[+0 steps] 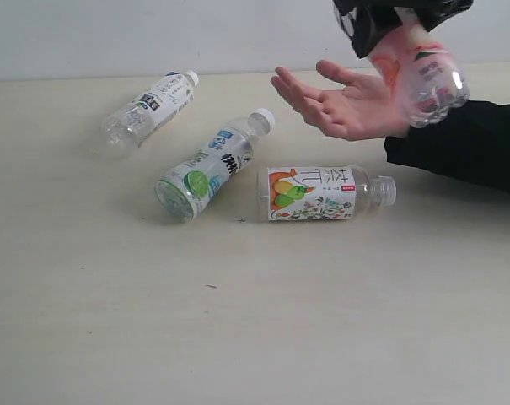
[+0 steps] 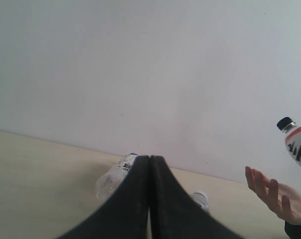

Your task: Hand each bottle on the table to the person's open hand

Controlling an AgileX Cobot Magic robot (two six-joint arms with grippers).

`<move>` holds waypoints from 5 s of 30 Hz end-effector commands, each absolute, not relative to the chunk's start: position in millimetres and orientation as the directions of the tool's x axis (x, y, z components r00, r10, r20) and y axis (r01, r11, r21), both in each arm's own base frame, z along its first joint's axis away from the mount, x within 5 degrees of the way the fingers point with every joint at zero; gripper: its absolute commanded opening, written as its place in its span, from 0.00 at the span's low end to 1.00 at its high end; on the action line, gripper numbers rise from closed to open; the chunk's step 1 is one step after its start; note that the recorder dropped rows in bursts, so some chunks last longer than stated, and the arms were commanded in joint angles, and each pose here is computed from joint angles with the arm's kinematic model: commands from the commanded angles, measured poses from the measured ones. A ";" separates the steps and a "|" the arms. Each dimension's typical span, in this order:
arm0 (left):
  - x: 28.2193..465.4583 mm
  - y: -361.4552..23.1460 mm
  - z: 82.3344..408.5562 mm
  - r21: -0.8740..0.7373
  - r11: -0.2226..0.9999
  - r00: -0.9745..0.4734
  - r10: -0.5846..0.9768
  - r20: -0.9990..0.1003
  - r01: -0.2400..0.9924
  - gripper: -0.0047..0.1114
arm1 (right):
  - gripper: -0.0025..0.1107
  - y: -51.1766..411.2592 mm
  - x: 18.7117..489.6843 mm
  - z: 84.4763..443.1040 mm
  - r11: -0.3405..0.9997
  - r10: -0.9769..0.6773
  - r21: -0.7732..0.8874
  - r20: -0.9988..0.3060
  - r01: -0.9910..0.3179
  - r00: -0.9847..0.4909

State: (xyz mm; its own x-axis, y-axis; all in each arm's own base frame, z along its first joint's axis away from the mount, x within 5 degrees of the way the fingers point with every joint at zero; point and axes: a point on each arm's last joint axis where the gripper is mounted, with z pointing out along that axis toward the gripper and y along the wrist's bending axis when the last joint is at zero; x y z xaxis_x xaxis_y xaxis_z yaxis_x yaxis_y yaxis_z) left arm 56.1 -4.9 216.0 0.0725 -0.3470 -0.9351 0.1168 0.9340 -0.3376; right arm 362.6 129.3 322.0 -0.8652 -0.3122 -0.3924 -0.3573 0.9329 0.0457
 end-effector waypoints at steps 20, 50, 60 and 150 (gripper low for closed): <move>55.6 -5.0 216.2 -0.345 0.931 0.083 -0.356 -0.931 0.122 0.04 | 0.69 148.3 410.4 256.4 0.937 -0.241 0.166 -0.326 -0.306 -0.914; 55.6 -5.0 216.2 -0.345 0.931 0.083 -0.356 -0.931 0.122 0.04 | 0.40 125.8 338.7 358.8 0.875 -0.373 0.085 -0.509 -0.477 -0.776; 55.6 -5.0 216.2 -0.345 0.931 0.083 -0.356 -0.931 0.122 0.04 | 0.02 85.8 204.1 334.1 0.866 -0.300 0.092 -0.690 -0.491 -0.659; 55.6 -5.0 216.2 -0.345 0.931 0.083 -0.356 -0.931 0.122 0.04 | 0.02 25.1 27.5 263.6 0.860 -0.032 0.000 -0.998 -0.510 -0.054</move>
